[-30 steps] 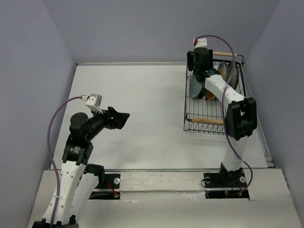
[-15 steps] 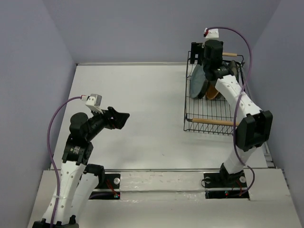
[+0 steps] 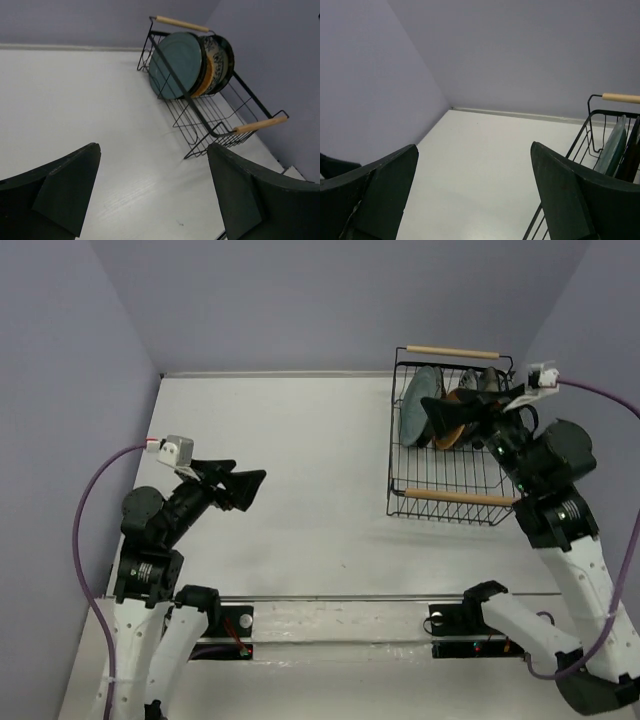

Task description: Load the plates into the dish rack

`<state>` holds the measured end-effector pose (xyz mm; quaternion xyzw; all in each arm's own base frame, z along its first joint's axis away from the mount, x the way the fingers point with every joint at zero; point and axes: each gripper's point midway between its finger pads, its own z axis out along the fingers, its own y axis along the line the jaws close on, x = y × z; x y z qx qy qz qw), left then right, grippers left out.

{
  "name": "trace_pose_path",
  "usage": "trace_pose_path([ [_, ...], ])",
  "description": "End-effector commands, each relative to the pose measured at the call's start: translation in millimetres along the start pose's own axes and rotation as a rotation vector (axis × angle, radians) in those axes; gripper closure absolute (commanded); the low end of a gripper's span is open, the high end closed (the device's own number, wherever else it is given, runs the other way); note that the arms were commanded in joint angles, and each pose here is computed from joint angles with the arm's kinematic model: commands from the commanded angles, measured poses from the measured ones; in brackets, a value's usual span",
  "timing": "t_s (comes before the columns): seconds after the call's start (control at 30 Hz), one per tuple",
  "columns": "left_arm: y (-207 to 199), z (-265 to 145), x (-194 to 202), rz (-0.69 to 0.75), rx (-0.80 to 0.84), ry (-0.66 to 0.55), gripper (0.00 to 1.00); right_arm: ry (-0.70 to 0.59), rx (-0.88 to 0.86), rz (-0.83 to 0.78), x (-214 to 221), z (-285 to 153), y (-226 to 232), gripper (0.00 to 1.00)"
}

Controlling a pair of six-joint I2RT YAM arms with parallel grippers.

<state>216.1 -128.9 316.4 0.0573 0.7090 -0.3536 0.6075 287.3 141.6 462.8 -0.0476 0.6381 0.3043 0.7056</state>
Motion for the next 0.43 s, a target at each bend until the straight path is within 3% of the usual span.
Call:
trace_pose_path([
  [0.0,-59.9,-27.8,-83.0,0.083,0.140,-0.224,0.01,-0.111,-0.161,0.078,-25.2,-66.3,43.2,0.00],
  [0.2,-103.1,-51.1,-129.2,0.109,0.274,-0.375,0.01,-0.179,-0.080,0.061,-28.8,-112.0,32.9,0.00],
  [0.4,-87.1,-35.5,-128.5,0.045,0.228,-0.376,0.01,-0.208,0.011,0.074,-27.4,-118.7,15.8,0.00],
])
